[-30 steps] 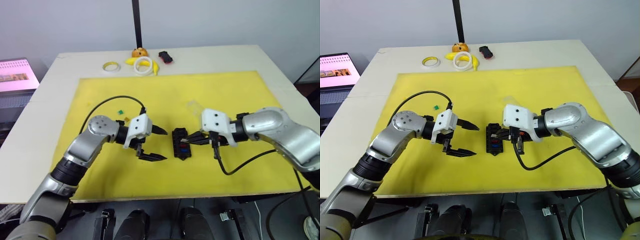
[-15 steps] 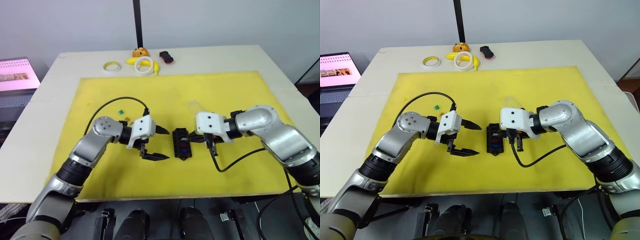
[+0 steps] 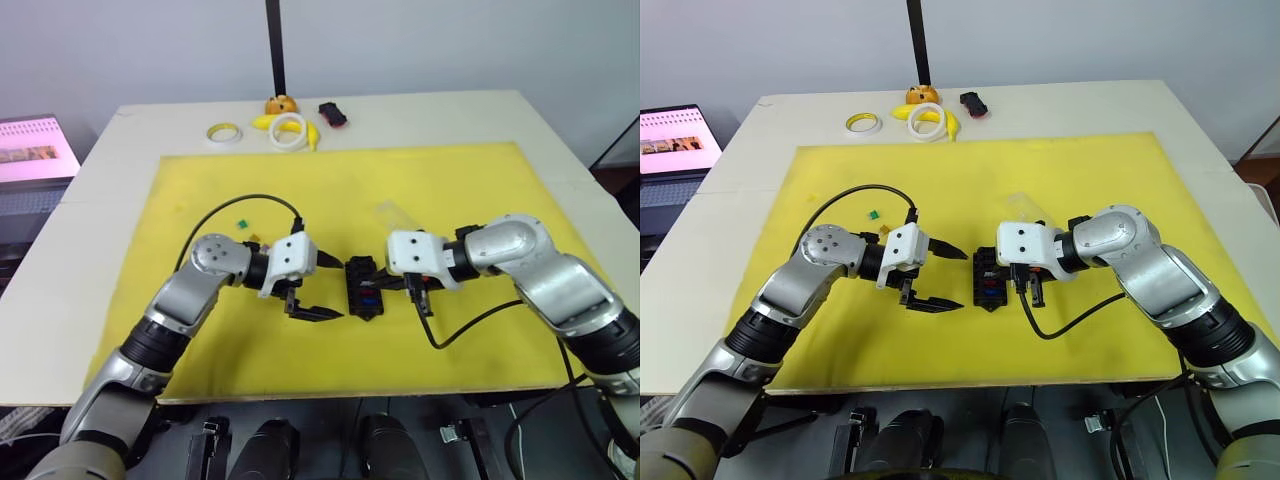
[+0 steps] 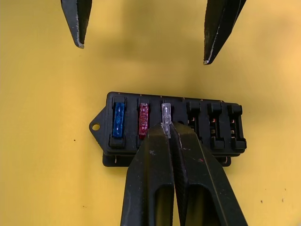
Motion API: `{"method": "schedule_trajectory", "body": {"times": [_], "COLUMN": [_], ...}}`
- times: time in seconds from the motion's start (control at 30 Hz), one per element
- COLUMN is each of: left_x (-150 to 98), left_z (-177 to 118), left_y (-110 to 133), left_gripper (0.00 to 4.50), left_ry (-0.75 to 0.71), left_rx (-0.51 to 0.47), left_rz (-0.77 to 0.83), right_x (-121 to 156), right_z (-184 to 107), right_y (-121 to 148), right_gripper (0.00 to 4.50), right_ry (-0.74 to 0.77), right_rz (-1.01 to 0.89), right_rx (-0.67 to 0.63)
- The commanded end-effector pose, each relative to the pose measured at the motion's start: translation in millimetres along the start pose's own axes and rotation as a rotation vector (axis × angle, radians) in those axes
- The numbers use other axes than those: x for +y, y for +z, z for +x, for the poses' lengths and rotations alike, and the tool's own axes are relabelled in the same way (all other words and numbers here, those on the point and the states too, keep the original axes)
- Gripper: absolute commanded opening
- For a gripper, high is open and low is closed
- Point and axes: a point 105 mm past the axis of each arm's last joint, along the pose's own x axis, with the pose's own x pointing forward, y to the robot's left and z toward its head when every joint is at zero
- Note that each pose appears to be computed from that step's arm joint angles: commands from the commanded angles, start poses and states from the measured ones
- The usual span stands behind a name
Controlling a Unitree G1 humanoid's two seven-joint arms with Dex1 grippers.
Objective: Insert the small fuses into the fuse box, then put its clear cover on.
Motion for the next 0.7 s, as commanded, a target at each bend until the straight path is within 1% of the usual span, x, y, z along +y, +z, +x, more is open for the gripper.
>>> {"method": "schedule_trajectory", "body": {"times": [0.03,0.7], "left_x": [-0.2,-1.9], "left_z": [-1.0,0.9], "left_y": [4.1,4.3], "left_gripper": [4.43,4.43], "left_ry": [0.004,0.001], "left_rx": [-0.004,-0.008], "left_rz": [0.04,0.03], "right_x": [-5.1,-8.2], "right_z": [-6.2,-4.4], "right_y": [8.6,7.5], "right_gripper": [0.0,0.0], "right_ry": [-0.029,-0.029], "right_rz": [-0.022,-0.028], "right_rx": [-0.021,-0.011]}}
